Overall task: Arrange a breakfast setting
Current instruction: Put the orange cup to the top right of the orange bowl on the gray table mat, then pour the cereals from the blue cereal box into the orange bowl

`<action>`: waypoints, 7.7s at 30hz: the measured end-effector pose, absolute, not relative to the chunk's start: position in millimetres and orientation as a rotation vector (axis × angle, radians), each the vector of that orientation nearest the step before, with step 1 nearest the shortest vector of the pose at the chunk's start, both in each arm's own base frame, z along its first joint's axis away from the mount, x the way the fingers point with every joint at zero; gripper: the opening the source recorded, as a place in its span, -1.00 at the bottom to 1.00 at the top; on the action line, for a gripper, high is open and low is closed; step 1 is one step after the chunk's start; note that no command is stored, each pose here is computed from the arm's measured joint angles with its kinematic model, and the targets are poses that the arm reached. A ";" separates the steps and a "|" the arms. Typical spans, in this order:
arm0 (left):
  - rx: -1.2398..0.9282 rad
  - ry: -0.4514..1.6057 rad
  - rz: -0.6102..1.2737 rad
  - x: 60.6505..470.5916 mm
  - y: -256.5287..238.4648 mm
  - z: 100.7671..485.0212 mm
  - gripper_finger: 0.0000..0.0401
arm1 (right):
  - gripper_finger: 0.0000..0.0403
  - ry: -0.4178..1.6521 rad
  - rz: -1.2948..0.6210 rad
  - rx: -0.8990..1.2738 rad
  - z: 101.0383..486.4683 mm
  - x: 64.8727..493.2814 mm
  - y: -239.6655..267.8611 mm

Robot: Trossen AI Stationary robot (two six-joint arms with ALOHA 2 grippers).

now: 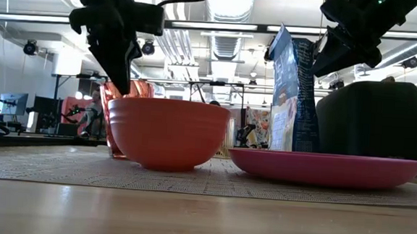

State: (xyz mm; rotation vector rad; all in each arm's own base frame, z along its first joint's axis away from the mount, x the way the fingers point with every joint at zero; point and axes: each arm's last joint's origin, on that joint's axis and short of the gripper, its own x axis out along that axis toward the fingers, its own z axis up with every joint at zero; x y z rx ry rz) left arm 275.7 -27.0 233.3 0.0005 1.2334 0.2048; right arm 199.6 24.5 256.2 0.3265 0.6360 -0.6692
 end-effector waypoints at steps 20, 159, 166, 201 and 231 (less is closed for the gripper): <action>-0.150 1.117 0.273 287.4 -32.5 277.4 -0.42 | -0.64 0.636 -0.669 0.326 256.2 199.6 24.5; -0.227 0.118 0.084 115.8 -54.9 246.4 -0.54 | 0.76 0.710 -1.366 0.306 229.4 255.2 -10.2; -0.230 0.114 0.084 115.8 -54.9 246.9 -0.54 | 0.76 0.684 -1.420 0.325 224.4 255.6 -29.3; -0.195 0.116 0.085 115.9 -54.9 246.6 -0.54 | 0.76 0.550 -1.416 0.306 220.2 272.0 -69.0; -0.180 0.119 0.082 115.9 -55.0 246.5 -0.54 | -0.36 0.598 -1.459 0.341 217.9 264.6 -94.7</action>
